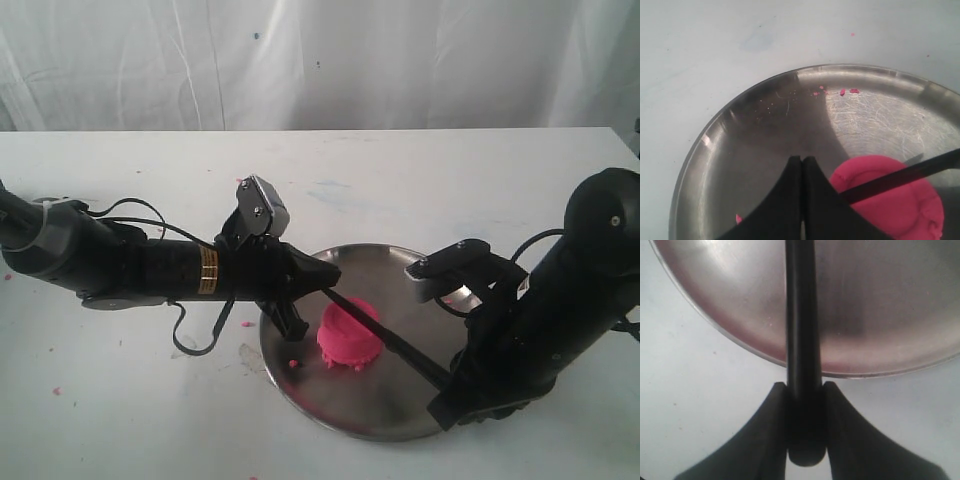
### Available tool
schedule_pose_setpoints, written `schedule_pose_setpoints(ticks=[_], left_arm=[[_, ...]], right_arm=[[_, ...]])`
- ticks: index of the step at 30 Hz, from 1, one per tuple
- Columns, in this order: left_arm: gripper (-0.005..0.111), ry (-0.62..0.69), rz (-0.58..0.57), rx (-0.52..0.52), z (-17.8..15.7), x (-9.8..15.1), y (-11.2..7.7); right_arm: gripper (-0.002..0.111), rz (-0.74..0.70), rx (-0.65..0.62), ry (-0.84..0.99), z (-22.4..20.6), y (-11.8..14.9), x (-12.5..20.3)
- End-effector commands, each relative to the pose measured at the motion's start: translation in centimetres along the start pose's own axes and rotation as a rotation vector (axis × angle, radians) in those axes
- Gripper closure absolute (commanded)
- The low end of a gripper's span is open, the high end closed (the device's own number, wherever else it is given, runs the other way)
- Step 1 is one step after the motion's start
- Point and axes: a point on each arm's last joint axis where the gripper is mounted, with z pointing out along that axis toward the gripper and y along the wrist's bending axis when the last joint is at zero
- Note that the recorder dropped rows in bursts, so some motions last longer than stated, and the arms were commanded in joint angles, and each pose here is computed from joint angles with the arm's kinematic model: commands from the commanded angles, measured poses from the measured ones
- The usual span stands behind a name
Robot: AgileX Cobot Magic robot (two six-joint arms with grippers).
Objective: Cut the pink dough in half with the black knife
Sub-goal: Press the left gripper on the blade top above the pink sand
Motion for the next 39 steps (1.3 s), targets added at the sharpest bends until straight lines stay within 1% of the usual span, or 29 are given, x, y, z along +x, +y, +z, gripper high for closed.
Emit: schedule_pose_setpoints(ticks=[1, 5, 21, 28, 39], left_arm=[[0.107, 0.065, 0.028, -0.01, 0.1, 0.4, 0.0], [0.107, 0.097, 0.038, -0.015, 0.1, 0.8, 0.1], [0.107, 0.095, 0.038, -0.014, 0.1, 0.8, 0.1], [0.107, 0.094, 0.037, -0.015, 0.1, 0.7, 0.1], [0.107, 0.094, 0.039, -0.015, 0.1, 0.7, 0.1]], right_arm=[[0.108, 0.003, 0.002, -0.013, 0.0, 0.0, -0.1], [0.108, 0.005, 0.001, -0.014, 0.0, 0.0, -0.1], [0.108, 0.008, 0.016, -0.033, 0.3, -0.2, -0.3], [0.108, 0.016, 0.01, -0.004, 1.3, -0.4, -0.3], [0.108, 0.018, 0.008, 0.004, 1.5, -0.5, -0.3]])
